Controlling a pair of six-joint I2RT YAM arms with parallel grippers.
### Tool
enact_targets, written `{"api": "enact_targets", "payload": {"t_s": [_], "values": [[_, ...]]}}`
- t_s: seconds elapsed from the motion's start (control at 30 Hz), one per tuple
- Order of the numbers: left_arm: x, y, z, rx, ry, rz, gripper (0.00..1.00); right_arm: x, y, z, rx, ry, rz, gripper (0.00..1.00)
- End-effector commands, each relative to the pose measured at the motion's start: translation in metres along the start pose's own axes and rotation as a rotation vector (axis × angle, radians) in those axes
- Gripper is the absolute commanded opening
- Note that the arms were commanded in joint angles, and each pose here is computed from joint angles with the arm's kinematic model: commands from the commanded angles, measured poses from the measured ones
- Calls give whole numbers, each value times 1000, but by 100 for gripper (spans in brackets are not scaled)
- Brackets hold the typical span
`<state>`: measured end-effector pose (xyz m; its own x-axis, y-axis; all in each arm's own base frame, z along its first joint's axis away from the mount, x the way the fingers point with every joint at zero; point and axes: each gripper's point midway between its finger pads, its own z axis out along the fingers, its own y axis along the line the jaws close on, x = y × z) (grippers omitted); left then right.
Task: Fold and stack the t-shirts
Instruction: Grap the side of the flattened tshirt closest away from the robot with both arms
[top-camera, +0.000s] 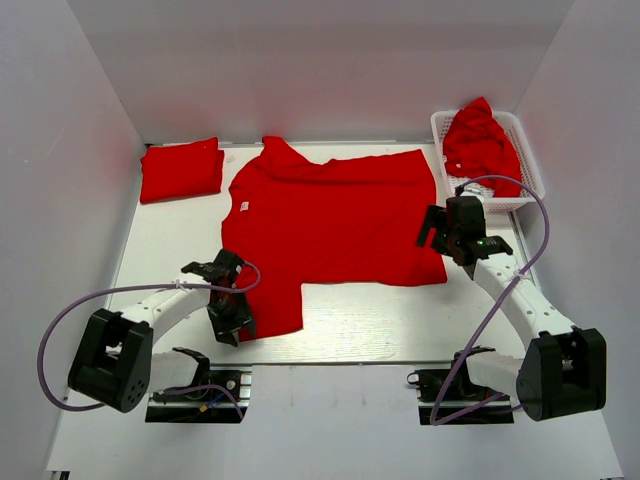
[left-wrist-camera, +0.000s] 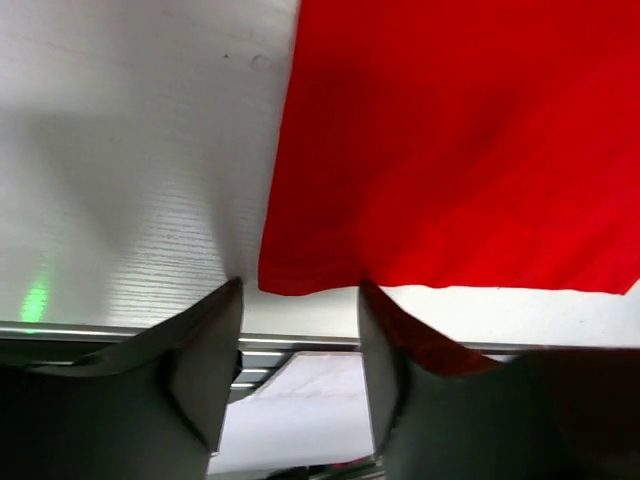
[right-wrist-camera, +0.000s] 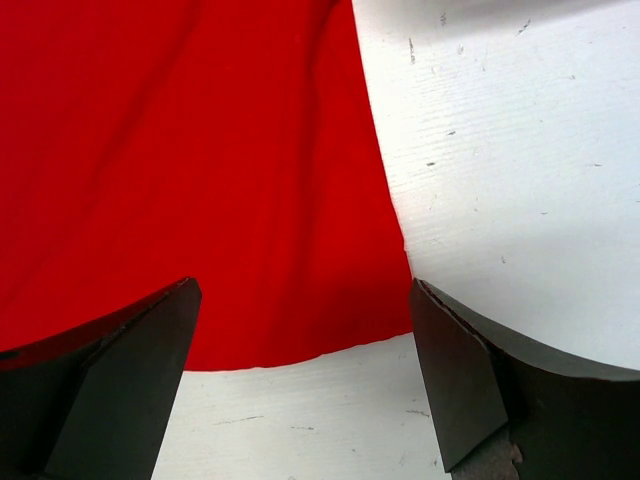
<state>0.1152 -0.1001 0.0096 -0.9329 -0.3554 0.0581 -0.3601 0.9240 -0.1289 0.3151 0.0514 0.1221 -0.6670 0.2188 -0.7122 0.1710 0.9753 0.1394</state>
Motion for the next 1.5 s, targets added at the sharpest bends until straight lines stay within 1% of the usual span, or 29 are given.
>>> {"api": "enact_targets", "payload": {"t_s": [0.0, 0.03, 0.07, 0.13, 0.2, 0.27, 0.33, 0.37, 0.47, 0.5, 0.53, 0.57, 0.6, 0.7, 0.8, 0.83, 0.87, 0.93, 1.07, 1.17, 1.23, 1.33, 1.43, 1.47], "values": [[-9, 4, 12, -13, -79, 5, 58, -14, -3, -2, 25, -41, 27, 90], [-12, 7, 14, -27, -96, -6, 54, -11, -4, -2, 29, -35, 33, 90], [-13, 6, 16, -26, -97, -6, 47, -9, -4, -2, 27, -32, 33, 90], [-20, 6, 16, -43, -119, -7, 41, -7, -4, -2, 27, -28, 33, 90], [-26, 5, 17, -55, -129, 2, 40, -3, -5, -2, 25, -23, 34, 90], [-33, -3, 14, -36, -149, 16, 35, 2, -5, -3, 21, -4, 31, 90], [-35, -3, 17, -45, -141, 37, 35, 7, -5, -3, 17, 11, 29, 90], [-35, -3, 17, -45, -141, 37, 38, 9, -7, -4, 21, 16, 33, 90], [-39, -6, 17, -34, -154, 50, 38, 15, -9, -4, 26, 27, 34, 90], [-39, -5, 19, -29, -160, 62, 29, 16, -8, -4, 21, 31, 34, 90], [-39, -8, 19, -14, -159, 63, 22, 19, -9, -5, 24, 38, 33, 90], [-41, -10, 19, -9, -165, 74, 10, 18, -10, -6, 26, 37, 33, 90], [-40, -11, 19, -1, -158, 75, 0, 18, -10, -6, 27, 38, 31, 90], [-40, -18, 19, 40, -154, 112, 0, 26, -16, -8, 50, 58, 31, 90], [-50, -31, 0, 111, -238, 133, 0, 38, -24, -8, 100, 83, 84, 90], [-50, -30, 0, 110, -239, 142, 0, 38, -25, -7, 111, 85, 113, 90], [-52, -33, -7, 133, -268, 156, 0, 42, -27, -6, 125, 93, 121, 90], [-51, -38, -12, 167, -273, 162, 0, 50, -27, -3, 135, 114, 149, 90], [-43, -47, -17, 228, -247, 199, 0, 62, -29, 6, 164, 155, 189, 90], [-43, -47, -17, 228, -247, 199, 0, 80, -42, 11, 233, 198, 218, 90], [-45, -49, -19, 234, -254, 200, 0, 80, -48, 13, 258, 193, 231, 90], [-44, -50, -20, 240, -248, 214, 0, 89, -57, 21, 310, 232, 253, 90], [-42, -51, -20, 247, -243, 215, 0, 91, -60, 26, 315, 233, 268, 90], [-42, -51, -20, 247, -243, 215, 0, 90, -60, 28, 318, 224, 279, 88]]}}
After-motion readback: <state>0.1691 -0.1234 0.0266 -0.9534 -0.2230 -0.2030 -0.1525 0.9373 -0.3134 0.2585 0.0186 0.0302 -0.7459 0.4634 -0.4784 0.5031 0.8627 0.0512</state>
